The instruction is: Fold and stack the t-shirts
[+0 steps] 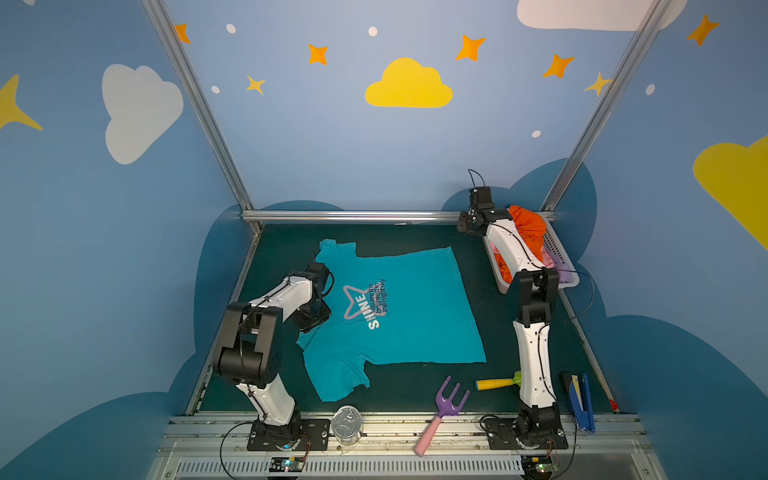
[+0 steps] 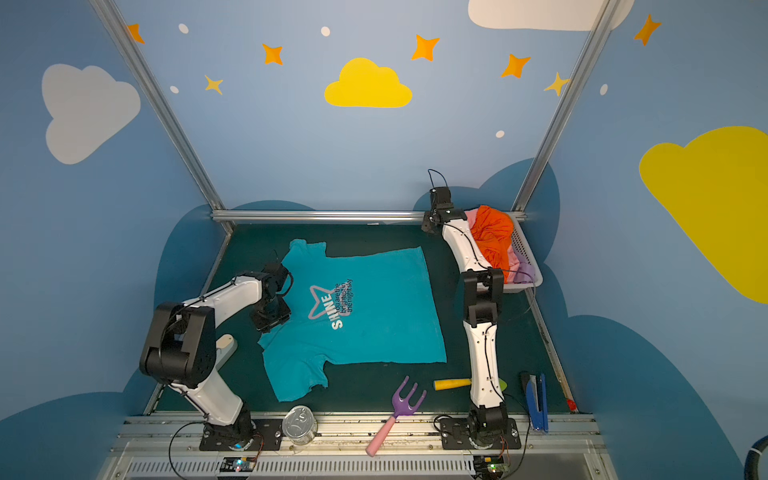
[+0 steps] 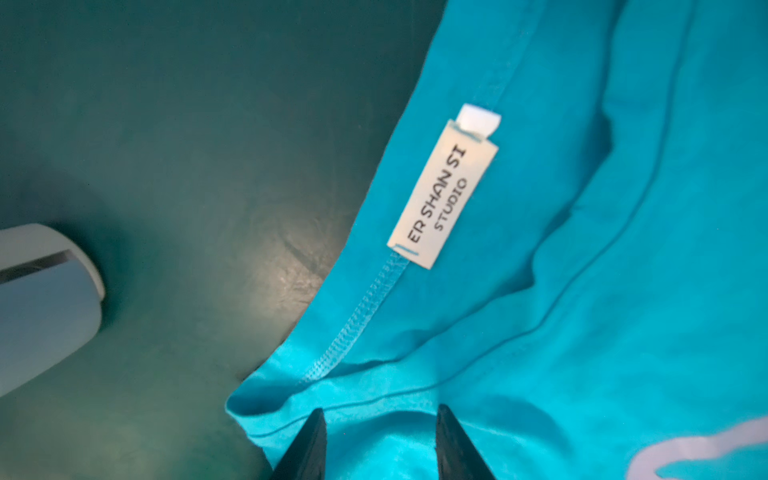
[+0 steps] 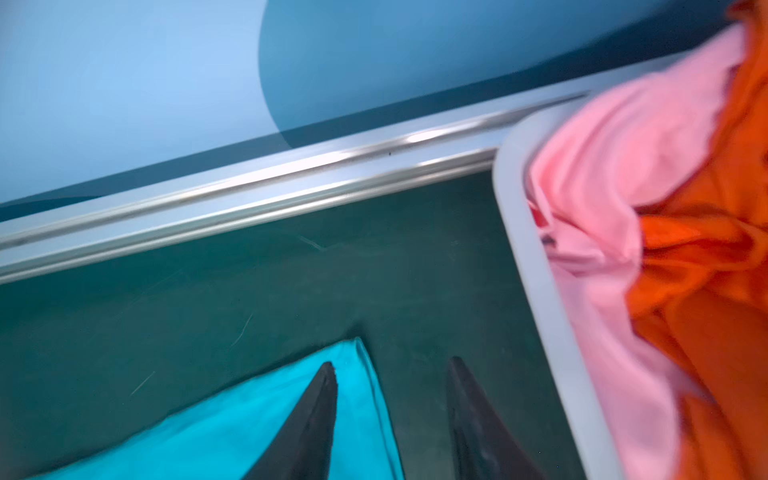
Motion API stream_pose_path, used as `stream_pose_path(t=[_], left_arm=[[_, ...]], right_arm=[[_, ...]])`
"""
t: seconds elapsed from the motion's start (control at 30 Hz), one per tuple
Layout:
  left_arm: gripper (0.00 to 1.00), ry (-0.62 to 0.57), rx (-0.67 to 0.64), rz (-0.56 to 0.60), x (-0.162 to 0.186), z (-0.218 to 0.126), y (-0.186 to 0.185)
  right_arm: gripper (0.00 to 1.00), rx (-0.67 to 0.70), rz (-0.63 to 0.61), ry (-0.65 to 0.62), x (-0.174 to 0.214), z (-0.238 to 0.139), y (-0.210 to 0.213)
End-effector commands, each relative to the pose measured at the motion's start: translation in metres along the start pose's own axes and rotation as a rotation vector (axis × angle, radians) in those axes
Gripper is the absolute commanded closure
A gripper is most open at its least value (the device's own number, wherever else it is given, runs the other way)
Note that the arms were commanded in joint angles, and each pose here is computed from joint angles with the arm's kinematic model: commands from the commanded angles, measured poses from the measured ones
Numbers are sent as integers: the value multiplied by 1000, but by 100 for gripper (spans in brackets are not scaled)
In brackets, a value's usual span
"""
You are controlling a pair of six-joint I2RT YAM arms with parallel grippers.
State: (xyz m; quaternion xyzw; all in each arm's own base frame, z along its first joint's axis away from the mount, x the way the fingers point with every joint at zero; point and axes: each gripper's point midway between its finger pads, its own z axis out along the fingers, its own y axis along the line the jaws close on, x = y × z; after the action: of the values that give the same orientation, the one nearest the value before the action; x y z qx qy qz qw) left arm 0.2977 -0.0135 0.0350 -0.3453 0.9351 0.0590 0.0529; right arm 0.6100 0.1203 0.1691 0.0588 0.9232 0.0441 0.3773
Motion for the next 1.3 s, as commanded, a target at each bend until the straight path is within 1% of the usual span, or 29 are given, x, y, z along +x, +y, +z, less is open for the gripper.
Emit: stream_pose_path(t=[0.0, 0.07, 0.17, 0.23, 0.37, 0.4, 0.5, 0.6, 0.7, 0.73, 0.77, 0.93, 1.17, 1.27], left_arm=[[56, -15, 3, 10, 1, -13, 4], [57, -47, 17, 23, -8, -26, 1], [55, -125, 26, 31, -29, -50, -3], [51, -171, 44, 24, -45, -68, -11], [43, -262, 88, 0, -82, -95, -36], [40, -282, 95, -3, -90, -99, -42], [33, -311, 88, -5, -118, -101, -60], [29, -294, 95, 8, -141, -90, -82], [27, -273, 105, 21, -159, -68, -104], [26, -261, 112, 25, -164, -59, -111], [26, -246, 112, 25, -168, -50, -115], [26, -188, 125, 37, -182, -11, -131], [23, -176, 144, 94, -190, 16, -143], [23, -160, 139, 89, -192, 32, -142]], right_arm=[[57, -148, -90, -165, -25, -68, 49], [57, -171, -129, -207, -18, -87, 56], [55, -195, -157, -228, -9, -102, 60], [58, -198, -163, -211, -5, -104, 61], [58, -218, -211, -157, 10, -95, 67], [56, -212, -218, -143, 12, -91, 67], [44, -186, -221, -108, 17, -74, 65], [38, -140, -237, -65, 25, -47, 59], [35, -151, -232, -9, 36, -22, 60], [18, -159, -224, 14, 40, -14, 60], [16, -167, -211, 37, 44, -6, 61], [17, -188, -148, 109, 56, 23, 61], [17, -134, -75, 195, 71, 57, 42], [17, -107, -55, 212, 76, 67, 33]])
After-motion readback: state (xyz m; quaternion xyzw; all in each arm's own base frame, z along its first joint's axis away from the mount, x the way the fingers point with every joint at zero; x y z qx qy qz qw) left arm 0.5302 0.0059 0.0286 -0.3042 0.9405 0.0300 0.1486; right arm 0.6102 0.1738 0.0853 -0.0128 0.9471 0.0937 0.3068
